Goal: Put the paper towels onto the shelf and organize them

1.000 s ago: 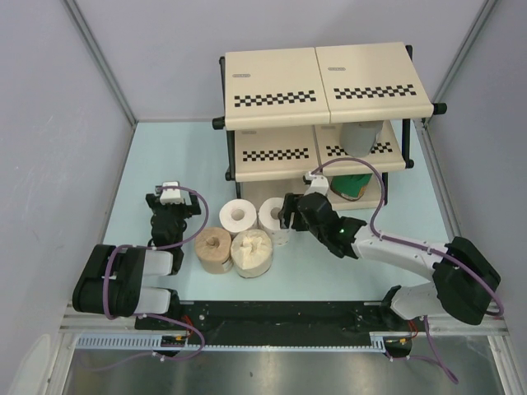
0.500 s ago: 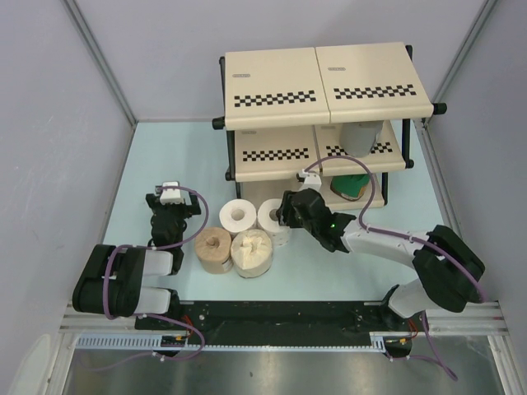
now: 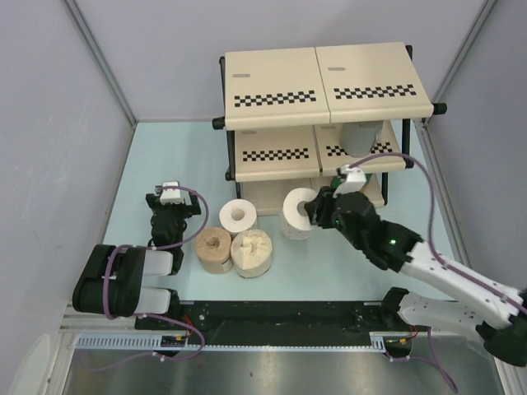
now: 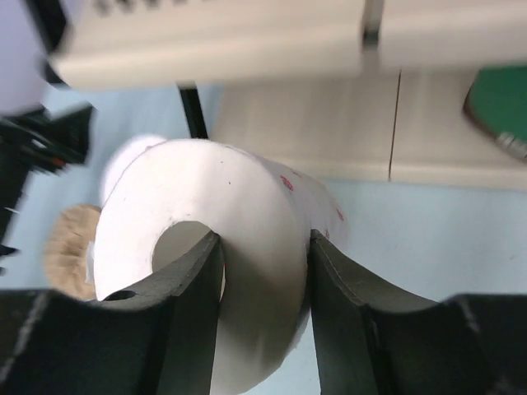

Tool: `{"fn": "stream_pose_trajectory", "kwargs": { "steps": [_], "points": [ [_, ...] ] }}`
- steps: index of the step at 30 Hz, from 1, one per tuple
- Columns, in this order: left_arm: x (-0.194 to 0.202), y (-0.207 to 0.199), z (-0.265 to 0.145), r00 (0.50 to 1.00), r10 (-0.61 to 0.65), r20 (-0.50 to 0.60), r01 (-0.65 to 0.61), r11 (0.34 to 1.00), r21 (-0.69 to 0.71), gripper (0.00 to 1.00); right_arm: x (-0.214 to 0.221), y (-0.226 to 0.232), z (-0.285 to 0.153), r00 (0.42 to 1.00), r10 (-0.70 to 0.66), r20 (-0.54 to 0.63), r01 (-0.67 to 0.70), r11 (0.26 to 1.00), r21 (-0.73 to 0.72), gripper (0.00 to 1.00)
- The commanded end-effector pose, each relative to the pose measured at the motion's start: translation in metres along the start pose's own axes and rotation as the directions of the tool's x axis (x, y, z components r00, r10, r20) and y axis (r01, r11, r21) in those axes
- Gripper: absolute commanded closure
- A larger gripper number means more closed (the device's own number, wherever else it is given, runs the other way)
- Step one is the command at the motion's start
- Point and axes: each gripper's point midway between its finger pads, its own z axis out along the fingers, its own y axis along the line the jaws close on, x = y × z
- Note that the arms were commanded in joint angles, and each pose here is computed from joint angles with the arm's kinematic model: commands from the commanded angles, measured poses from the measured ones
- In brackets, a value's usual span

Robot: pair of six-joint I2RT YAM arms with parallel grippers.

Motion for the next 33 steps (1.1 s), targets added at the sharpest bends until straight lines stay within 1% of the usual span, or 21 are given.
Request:
{"fn": "stream_pose_trajectory", "kwargs": {
  "steps": [1,3,4,6,7,9,11,12,13,14,18,21,23,25,26,27,29,32,33],
  "points": [
    [-0.019,-0.002,0.004,0.998,-0.019,0.064,0.018,1.0,0.015,0.0,-0.089,0.005,-0.062,0.979,0.022,0.205,-0.018,1.0,-0.024,0.57],
    [-0.019,-0.002,0.004,0.998,-0.019,0.064,0.018,1.0,0.013,0.0,-0.116,0.01,-0.081,0.965,0.035,0.261,-0.024,0.999,-0.044,0.57],
    [-0.019,-0.002,0.004,0.998,-0.017,0.064,0.017,1.0,0.015,0.0,-0.139,0.016,-0.097,0.953,0.038,0.3,-0.019,0.998,-0.068,0.57],
    [-0.019,-0.002,0.004,0.998,-0.017,0.062,0.016,1.0,0.015,0.0,-0.158,0.022,-0.111,0.941,0.044,0.337,-0.016,0.996,-0.087,0.57],
    [-0.02,-0.002,0.004,0.998,-0.019,0.065,0.018,1.0,0.015,0.0,-0.19,0.03,-0.133,0.913,0.067,0.401,-0.018,0.992,-0.125,0.57],
    [-0.019,-0.002,0.004,0.998,-0.019,0.064,0.018,1.0,0.015,0.0,-0.21,0.035,-0.148,0.889,0.093,0.448,-0.027,0.988,-0.15,0.57],
    [-0.019,-0.002,0.004,0.998,-0.019,0.064,0.018,1.0,0.015,0.0,-0.239,0.041,-0.17,0.842,0.131,0.523,-0.032,0.981,-0.194,0.58],
    [-0.02,-0.002,0.004,0.998,-0.021,0.065,0.02,1.0,0.015,0.0,-0.248,0.041,-0.175,0.825,0.134,0.548,-0.03,0.98,-0.195,0.57],
    [-0.019,-0.002,0.004,0.998,-0.019,0.064,0.018,1.0,0.013,0.0,-0.262,0.042,-0.182,0.794,0.152,0.589,-0.042,0.98,-0.197,0.58],
    [-0.019,-0.002,0.004,0.998,-0.019,0.064,0.018,1.0,0.015,0.0,-0.272,0.041,-0.187,0.774,0.138,0.618,-0.032,0.983,-0.179,0.58],
    [-0.019,-0.002,0.004,0.998,-0.017,0.064,0.017,1.0,0.015,0.0,-0.304,0.047,-0.191,0.712,0.118,0.692,-0.026,0.99,-0.142,0.58],
    [-0.019,-0.002,0.004,0.998,-0.019,0.064,0.018,1.0,0.015,0.0,-0.322,0.056,-0.188,0.692,0.091,0.716,-0.013,0.993,-0.115,0.57],
    [-0.019,-0.002,0.004,0.998,-0.019,0.062,0.018,1.0,0.015,0.0,-0.33,0.066,-0.178,0.693,0.074,0.718,0.003,0.994,-0.106,0.57],
    [-0.019,-0.002,0.004,0.998,-0.017,0.064,0.017,1.0,0.015,0.0,-0.344,0.073,-0.183,0.671,0.08,0.737,0.014,0.993,-0.12,0.57],
    [-0.019,-0.002,0.004,0.998,-0.019,0.064,0.018,1.0,0.013,0.0,-0.345,0.078,-0.172,0.679,0.067,0.731,0.023,0.994,-0.111,0.57],
    [-0.019,-0.002,0.004,0.998,-0.019,0.062,0.018,1.0,0.015,0.0,-0.353,0.082,-0.177,0.667,0.077,0.741,0.028,0.991,-0.128,0.57],
    [-0.019,-0.002,0.004,0.998,-0.017,0.064,0.017,1.0,0.015,0.0,-0.358,0.088,-0.166,0.667,0.068,0.742,0.038,0.991,-0.125,0.57],
    [-0.02,-0.002,0.004,0.998,-0.018,0.065,0.017,1.0,0.015,0.0,-0.371,0.091,-0.162,0.649,0.069,0.757,0.046,0.991,-0.129,0.57],
    [-0.019,-0.002,0.004,0.998,-0.017,0.062,0.016,1.0,0.015,0.0,-0.371,0.095,-0.15,0.659,0.057,0.75,0.053,0.991,-0.121,0.57]
  ]
}}
